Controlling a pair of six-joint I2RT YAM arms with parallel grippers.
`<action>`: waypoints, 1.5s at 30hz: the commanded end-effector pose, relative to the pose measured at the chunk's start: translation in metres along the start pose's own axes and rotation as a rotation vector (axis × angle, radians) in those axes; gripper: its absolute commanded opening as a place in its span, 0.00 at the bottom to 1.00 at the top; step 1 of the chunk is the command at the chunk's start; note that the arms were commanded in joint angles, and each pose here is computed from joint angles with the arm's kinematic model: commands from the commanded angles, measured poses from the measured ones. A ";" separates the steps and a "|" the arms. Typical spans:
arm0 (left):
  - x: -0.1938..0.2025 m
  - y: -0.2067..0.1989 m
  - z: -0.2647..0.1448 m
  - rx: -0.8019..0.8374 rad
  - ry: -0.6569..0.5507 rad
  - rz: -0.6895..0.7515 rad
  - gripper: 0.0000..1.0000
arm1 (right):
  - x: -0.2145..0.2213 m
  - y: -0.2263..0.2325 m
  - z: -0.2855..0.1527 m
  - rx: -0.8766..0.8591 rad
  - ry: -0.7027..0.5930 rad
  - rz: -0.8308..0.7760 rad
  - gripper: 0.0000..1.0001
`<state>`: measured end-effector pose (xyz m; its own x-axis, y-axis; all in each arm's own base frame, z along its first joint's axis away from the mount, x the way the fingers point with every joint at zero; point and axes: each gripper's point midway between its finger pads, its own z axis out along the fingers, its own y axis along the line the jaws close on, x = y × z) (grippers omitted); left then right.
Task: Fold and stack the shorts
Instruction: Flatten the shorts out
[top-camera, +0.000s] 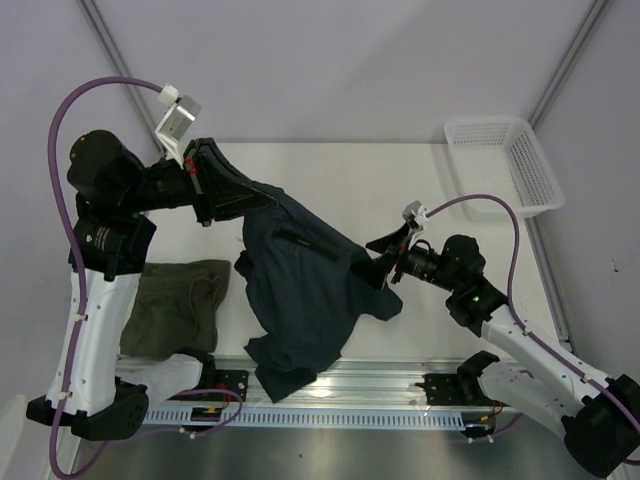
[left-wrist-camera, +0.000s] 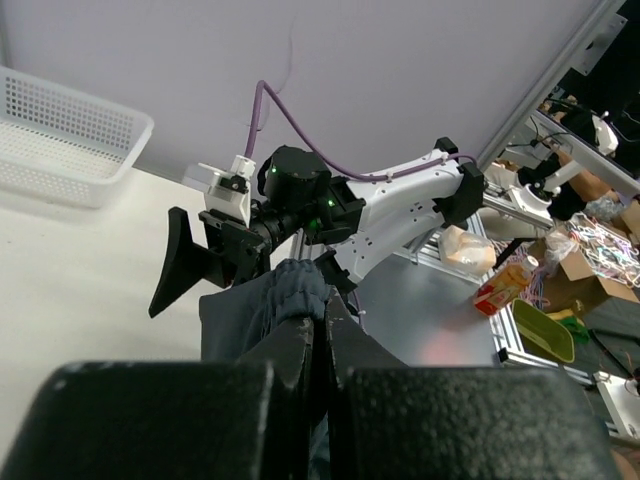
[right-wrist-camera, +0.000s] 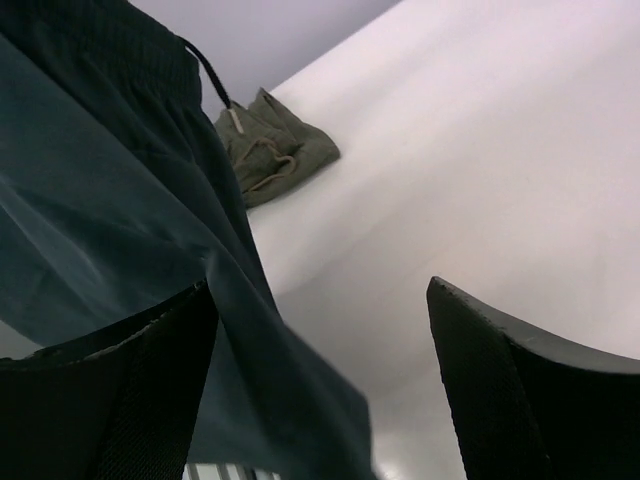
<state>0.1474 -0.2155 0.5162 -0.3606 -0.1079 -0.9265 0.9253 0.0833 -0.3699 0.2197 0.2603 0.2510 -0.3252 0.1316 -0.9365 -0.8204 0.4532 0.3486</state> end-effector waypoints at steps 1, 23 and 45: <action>-0.005 -0.009 -0.004 0.028 0.010 0.030 0.00 | -0.015 0.020 -0.004 -0.094 -0.048 -0.099 0.85; -0.020 -0.041 -0.008 0.160 0.033 0.051 0.00 | 0.047 0.005 -0.030 0.022 0.033 -0.053 0.87; -0.022 -0.050 -0.012 0.227 0.057 0.020 0.01 | 0.068 0.007 -0.039 0.020 0.044 -0.087 0.52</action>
<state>0.1136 -0.2084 0.5479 -0.3656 -0.0433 -0.9298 0.9237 -0.1397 -0.3567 0.1813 0.2353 0.1850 -0.2976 0.0428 -0.9537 -0.8148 0.5092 0.2771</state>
